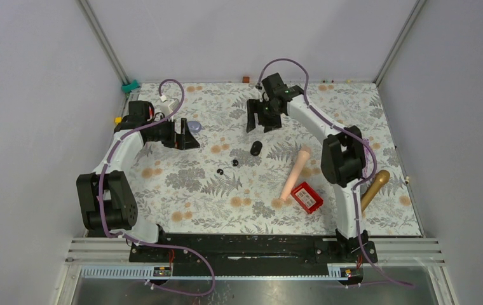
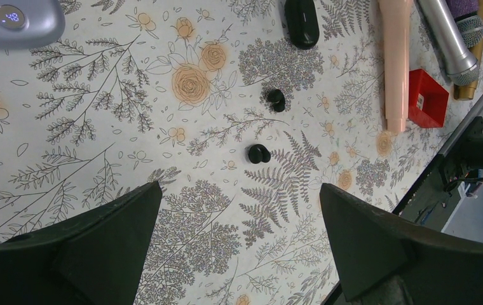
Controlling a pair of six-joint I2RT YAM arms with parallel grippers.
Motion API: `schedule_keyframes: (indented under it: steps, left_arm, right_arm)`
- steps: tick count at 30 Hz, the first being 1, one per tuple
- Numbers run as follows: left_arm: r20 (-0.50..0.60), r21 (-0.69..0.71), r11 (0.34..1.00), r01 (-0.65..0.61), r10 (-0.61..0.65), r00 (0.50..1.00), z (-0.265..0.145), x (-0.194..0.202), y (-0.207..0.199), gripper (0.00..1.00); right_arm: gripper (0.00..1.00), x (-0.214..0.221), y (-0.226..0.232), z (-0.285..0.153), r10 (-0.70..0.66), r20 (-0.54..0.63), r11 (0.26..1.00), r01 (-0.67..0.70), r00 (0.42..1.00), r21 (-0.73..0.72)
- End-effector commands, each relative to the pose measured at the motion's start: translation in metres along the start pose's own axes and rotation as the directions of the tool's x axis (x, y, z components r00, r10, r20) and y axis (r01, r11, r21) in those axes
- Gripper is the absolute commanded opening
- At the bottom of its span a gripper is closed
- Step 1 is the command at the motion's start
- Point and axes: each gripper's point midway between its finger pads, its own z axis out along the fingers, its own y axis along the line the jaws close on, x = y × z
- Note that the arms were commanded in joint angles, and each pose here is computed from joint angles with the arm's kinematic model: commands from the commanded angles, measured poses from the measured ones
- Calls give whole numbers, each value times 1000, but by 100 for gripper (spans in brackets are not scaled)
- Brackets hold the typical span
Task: Insert the wireless bluetooth earbuds into the charging case
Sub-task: Move the charging case to the center of the board, then pick up the charging case at the center of the board.
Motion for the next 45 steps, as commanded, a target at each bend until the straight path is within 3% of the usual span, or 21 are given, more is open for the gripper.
schedule_keyframes:
  steps: [1, 18, 31, 45]
  left_arm:
    - [67, 19, 996, -84, 82, 994, -11, -22, -12, 99]
    - [66, 0, 997, -74, 74, 995, -11, -21, -6, 99]
    - [63, 0, 997, -72, 72, 995, -10, -20, -5, 99]
    - [65, 0, 997, -72, 72, 995, -10, -21, -6, 99]
  right_arm:
    - [80, 31, -20, 9, 128, -14, 989, -127, 992, 74]
    - [78, 61, -28, 58, 245, -131, 969, -237, 961, 73]
    - [78, 40, -15, 73, 208, -132, 978, -210, 969, -4]
    - [57, 60, -20, 67, 188, -157, 981, -178, 970, 80]
